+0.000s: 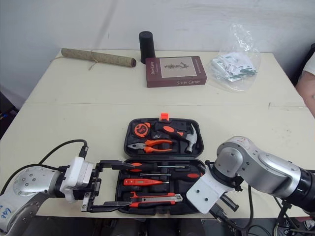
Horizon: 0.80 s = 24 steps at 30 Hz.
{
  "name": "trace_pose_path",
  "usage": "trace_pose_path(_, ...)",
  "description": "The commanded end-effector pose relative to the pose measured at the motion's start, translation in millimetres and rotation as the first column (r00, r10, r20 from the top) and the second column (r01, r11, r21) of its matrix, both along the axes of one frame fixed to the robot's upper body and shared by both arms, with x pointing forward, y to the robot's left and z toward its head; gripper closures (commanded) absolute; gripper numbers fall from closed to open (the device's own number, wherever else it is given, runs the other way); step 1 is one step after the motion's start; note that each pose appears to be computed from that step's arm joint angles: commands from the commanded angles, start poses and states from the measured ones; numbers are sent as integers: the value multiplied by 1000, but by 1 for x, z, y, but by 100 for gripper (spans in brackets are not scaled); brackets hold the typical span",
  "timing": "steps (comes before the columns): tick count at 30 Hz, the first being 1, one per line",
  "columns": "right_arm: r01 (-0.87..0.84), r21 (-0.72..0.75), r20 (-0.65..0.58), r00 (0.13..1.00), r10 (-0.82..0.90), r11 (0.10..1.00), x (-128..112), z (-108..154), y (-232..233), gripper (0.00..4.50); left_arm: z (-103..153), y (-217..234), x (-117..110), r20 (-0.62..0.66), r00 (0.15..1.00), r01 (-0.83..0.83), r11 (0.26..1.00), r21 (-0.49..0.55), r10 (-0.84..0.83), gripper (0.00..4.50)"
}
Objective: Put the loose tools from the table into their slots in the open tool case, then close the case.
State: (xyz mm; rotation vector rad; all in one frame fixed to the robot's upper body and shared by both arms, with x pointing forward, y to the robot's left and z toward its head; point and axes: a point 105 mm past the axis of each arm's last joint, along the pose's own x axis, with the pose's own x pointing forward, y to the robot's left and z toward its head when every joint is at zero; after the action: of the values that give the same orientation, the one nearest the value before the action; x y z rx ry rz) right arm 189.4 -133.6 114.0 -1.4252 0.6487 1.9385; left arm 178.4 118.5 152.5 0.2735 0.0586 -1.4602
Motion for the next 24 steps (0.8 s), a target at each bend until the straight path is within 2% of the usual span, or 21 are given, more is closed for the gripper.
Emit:
trace_pose_path(1,52,-80,-16,998,-53,995,3,-4,-17,446,3,-4,-3,25,1000,16,1000,-9,-16,0)
trace_pose_path(2,60,-79,-21,998,-61,995,3,-3,-18,446,3,-4,-3,25,1000,15,1000,-9,-15,0)
trace_pose_path(4,64,-62,-18,998,-65,996,6,1,-19,365,3,-3,-1,28,1000,13,1000,-8,-12,0)
trace_pose_path(5,63,-43,-49,997,-65,997,3,2,-18,338,2,-3,-1,30,999,11,1000,-8,-11,0)
trace_pose_path(7,65,-7,-96,993,-65,998,0,6,-18,251,2,-2,1,38,999,7,1000,-5,-7,0)
trace_pose_path(14,251,174,-299,935,-192,952,-4,50,-25,251,1,3,6,50,999,-2,1000,9,2,0)
trace_pose_path(17,369,372,-473,865,-169,852,-4,71,-16,251,2,4,9,60,998,-10,1000,11,10,0)
trace_pose_path(19,396,447,-520,845,-127,802,-4,75,-13,251,2,4,10,62,998,-11,1000,11,10,0)
trace_pose_path(21,461,480,-522,834,-179,747,5,57,-20,251,2,5,9,61,998,-13,1000,15,12,0)
trace_pose_path(22,468,488,-513,837,-191,737,6,49,-24,300,2,6,9,60,998,-14,1000,16,13,0)
trace_pose_path(23,485,545,-535,829,-162,684,7,47,-23,329,2,6,9,59,998,-14,1000,17,13,0)
trace_pose_path(24,509,638,-552,826,-118,577,11,50,-19,389,3,5,9,57,998,-14,1000,17,13,0)
